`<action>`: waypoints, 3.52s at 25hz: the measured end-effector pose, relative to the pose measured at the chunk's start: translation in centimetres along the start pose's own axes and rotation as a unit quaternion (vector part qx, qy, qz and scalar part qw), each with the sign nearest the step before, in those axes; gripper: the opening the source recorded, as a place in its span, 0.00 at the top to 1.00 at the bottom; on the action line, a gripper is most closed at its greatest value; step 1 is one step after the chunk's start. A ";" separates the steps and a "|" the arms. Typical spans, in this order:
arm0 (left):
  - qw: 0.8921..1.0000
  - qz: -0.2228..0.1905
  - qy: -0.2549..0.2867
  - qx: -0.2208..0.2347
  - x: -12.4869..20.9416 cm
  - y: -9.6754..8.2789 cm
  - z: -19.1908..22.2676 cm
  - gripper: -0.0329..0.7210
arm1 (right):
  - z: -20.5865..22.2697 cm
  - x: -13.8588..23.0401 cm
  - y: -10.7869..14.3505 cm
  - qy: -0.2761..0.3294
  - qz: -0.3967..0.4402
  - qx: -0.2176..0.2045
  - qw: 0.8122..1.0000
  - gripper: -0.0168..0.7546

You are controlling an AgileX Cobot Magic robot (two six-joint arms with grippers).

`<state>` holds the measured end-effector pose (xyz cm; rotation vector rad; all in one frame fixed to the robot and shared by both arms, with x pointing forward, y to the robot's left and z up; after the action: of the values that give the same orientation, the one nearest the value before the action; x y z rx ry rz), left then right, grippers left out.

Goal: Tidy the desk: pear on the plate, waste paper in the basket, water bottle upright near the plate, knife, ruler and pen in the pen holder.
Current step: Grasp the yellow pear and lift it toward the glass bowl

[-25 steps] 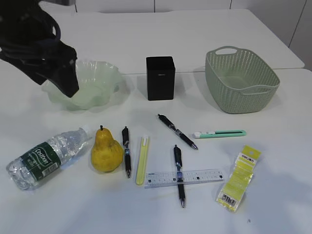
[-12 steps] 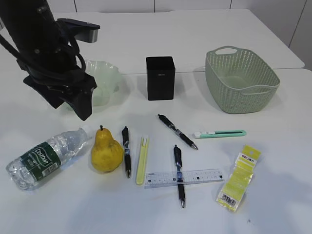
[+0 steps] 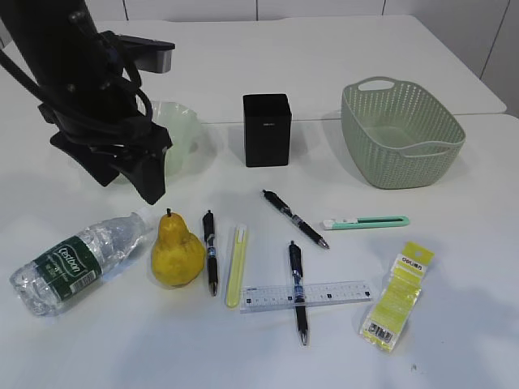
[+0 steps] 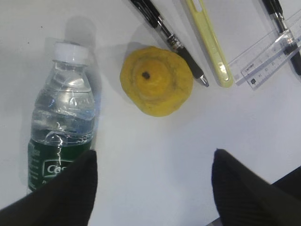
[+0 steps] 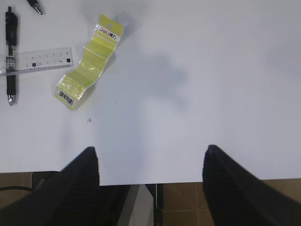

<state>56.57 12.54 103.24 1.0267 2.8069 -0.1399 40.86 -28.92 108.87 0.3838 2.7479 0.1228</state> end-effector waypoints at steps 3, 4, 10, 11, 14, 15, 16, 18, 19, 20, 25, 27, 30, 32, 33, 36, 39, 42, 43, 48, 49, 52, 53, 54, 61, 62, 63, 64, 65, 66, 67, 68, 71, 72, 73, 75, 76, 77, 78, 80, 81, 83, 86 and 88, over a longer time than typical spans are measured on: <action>1.000 0.001 0.002 0.003 -0.2 -0.1 0.3 0.24 | 0.0 0.0 0.0 0.000 0.000 -0.001 1.000 0.28; 1.000 0.001 0.002 0.003 -0.3 -0.1 0.4 0.24 | 0.0 0.0 0.0 0.000 0.000 -0.001 1.000 0.28; 1.000 0.003 0.026 0.011 -0.7 -0.3 2.4 0.24 | 0.0 0.0 0.0 0.001 0.001 -0.002 1.000 0.28; 0.999 0.002 0.032 0.012 -0.8 -0.2 3.0 0.24 | 0.0 0.0 0.0 0.001 0.001 -0.002 1.000 0.28; 0.999 0.001 0.041 0.015 -1.3 0.0 4.1 0.24 | 0.0 0.0 0.0 0.001 0.001 -0.002 1.000 0.28; 0.999 0.002 0.041 0.015 -1.6 0.0 4.3 0.24 | 0.0 0.0 0.0 0.001 0.001 -0.002 1.000 0.28; 0.999 0.002 0.039 0.015 -1.9 0.1 4.5 0.24 | 0.0 0.0 0.0 0.001 0.001 -0.002 1.000 0.28; 0.999 0.006 0.037 0.015 -2.6 0.0 4.8 0.24 | 0.0 0.0 0.0 0.001 0.001 -0.002 1.000 0.28; 0.999 0.008 0.034 0.014 -3.0 -0.1 4.9 0.24 | 0.0 0.0 0.0 0.001 0.001 -0.002 1.000 0.28; 0.999 0.011 0.034 0.015 -3.3 -0.3 5.2 0.24 | 0.0 0.0 0.0 0.001 0.001 -0.002 1.000 0.28; 0.999 0.015 0.046 0.018 -4.0 -0.5 7.1 0.24 | 0.0 0.0 0.0 0.001 0.001 -0.002 1.000 0.29; 0.999 0.018 0.050 0.011 -4.0 -0.3 7.3 0.24 | 0.0 0.0 0.0 0.001 0.001 -0.002 1.000 0.29; 0.998 0.024 0.052 -0.001 -4.0 0.0 7.3 0.24 | 0.0 0.0 0.0 0.001 0.001 -0.002 1.000 0.29; 0.998 0.025 0.053 -0.003 -4.0 0.0 7.3 0.24 | 0.0 0.0 0.0 0.001 0.001 -0.002 1.000 0.29; 0.998 0.025 0.053 -0.003 -4.0 0.0 7.3 0.24 | 0.0 0.0 0.0 0.001 0.001 -0.002 1.000 0.29; 0.998 0.025 0.053 -0.003 -4.0 0.0 7.3 0.24 | 0.0 0.0 0.0 0.001 0.001 -0.002 1.000 0.29; 0.998 0.025 0.053 -0.002 -4.0 0.0 7.3 0.24 | 0.0 0.0 0.0 0.001 0.001 -0.002 1.000 0.29; 0.998 0.023 0.057 0.003 -4.0 0.0 7.8 0.24 | 0.0 0.0 0.0 0.001 0.001 -0.002 1.000 0.29; 0.998 0.023 0.057 0.004 -4.0 0.0 7.9 0.24 | 0.0 0.0 0.0 0.001 0.001 -0.002 1.000 0.29; 0.998 0.023 0.059 0.004 -4.0 0.0 8.1 0.24 | 0.0 0.0 0.0 0.001 0.001 -0.002 1.000 0.29; 0.998 0.023 0.059 0.004 -4.0 0.0 8.1 0.24 | 0.0 0.0 0.0 0.001 0.001 -0.002 1.000 0.29; 0.998 0.023 0.059 0.004 -4.0 0.0 8.1 0.24 | 0.0 0.0 0.0 0.001 0.001 -0.002 1.000 0.29; 0.998 0.023 0.060 0.004 -4.0 0.0 8.1 0.25 | 0.0 0.0 0.0 0.001 0.001 -0.002 1.000 0.29; 0.998 0.023 0.061 0.005 -4.0 0.0 8.2 0.25 | 0.0 0.0 0.0 0.001 0.001 -0.002 1.000 0.29; 0.998 0.022 0.066 0.006 -4.0 0.0 8.7 0.26 | 0.0 0.0 0.0 0.001 0.001 -0.002 1.000 0.29; 0.998 0.022 0.066 0.006 -4.0 0.0 8.7 0.26 | 0.0 0.0 0.0 0.001 0.001 -0.002 1.000 0.29; 0.998 0.022 0.066 0.006 -4.0 0.0 8.7 0.26 | 0.0 0.0 0.0 0.001 0.001 -0.002 1.000 0.29; 0.997 0.022 0.067 0.006 -3.9 0.0 8.8 0.26 | 0.0 0.0 0.0 0.001 0.001 -0.002 1.000 0.29; 0.997 0.022 0.072 0.007 -3.7 0.0 9.0 0.26 | 0.0 0.0 0.0 0.001 0.001 -0.002 1.000 0.29; 0.997 0.021 0.078 0.008 -3.5 0.0 9.3 0.26 | 0.0 0.0 0.0 0.001 0.001 -0.002 1.000 0.29; 0.996 0.021 0.083 0.009 -3.3 -0.1 9.4 0.26 | 0.0 0.0 0.0 0.001 0.001 -0.002 1.000 0.29; 0.996 0.021 0.087 0.010 -3.1 -0.1 9.6 0.26 | 0.0 0.0 0.0 0.001 0.001 -0.002 1.000 0.29; 0.996 0.021 0.090 0.011 -2.9 -0.1 9.7 0.26 | 0.0 0.0 0.0 0.001 0.001 -0.002 1.000 0.29; 0.996 0.021 0.089 0.011 -3.0 -0.1 9.7 0.26 | 0.0 0.0 0.0 0.001 0.001 -0.002 1.000 0.29; 0.996 0.021 0.089 0.011 -3.0 -0.1 9.7 0.26 | 0.0 0.0 0.0 0.001 0.001 -0.002 1.000 0.29; 0.996 0.021 0.089 0.011 -3.0 -0.1 9.7 0.26 | 0.0 0.0 0.0 0.001 0.001 -0.002 1.000 0.29; 0.996 0.021 0.089 0.011 -3.0 -0.1 9.7 0.26 | 0.0 0.0 0.0 0.001 0.001 -0.002 1.000 0.29; 0.996 0.021 0.089 0.011 -3.0 -0.1 9.7 0.26 | 0.0 0.0 0.0 0.001 0.001 -0.002 1.000 0.29; 0.996 0.021 0.089 0.011 -3.0 -0.1 9.7 0.26 | 0.0 0.0 0.0 0.001 0.001 -0.002 1.000 0.29; 0.996 0.021 0.089 0.011 -3.0 -0.1 9.8 0.26 | 0.0 0.0 0.0 0.001 0.001 -0.002 1.000 0.29; 0.996 0.021 0.090 0.011 -3.0 -0.1 9.8 0.26 | 0.0 0.0 0.0 0.001 0.001 -0.002 1.000 0.29; 0.995 0.020 0.094 0.012 -2.9 -0.1 10.2 0.26 | 0.0 0.0 0.0 0.001 0.001 -0.002 1.000 0.29; 0.994 0.020 0.106 0.014 -2.8 0.0 11.2 0.26 | 0.0 0.0 0.0 0.001 0.001 -0.002 1.000 0.29; 0.994 0.019 0.109 0.015 -2.8 0.0 11.5 0.27 | 0.0 0.0 0.0 0.001 0.001 -0.002 1.000 0.29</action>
<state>59.92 9.17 92.38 1.1690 2.9848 -0.0692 40.86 -28.88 108.88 0.3845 2.7482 0.1279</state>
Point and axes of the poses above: a point on each arm's last joint axis where the gripper is mounted, z pointing out along that axis toward the gripper, y along the wrist's bending axis when the last joint is at zero, x = y × z, the point moved 2 cm from there along z, pointing out along that axis toward the gripper, and after that the axes turned 13 degrees about z, right-handed, at the moved point
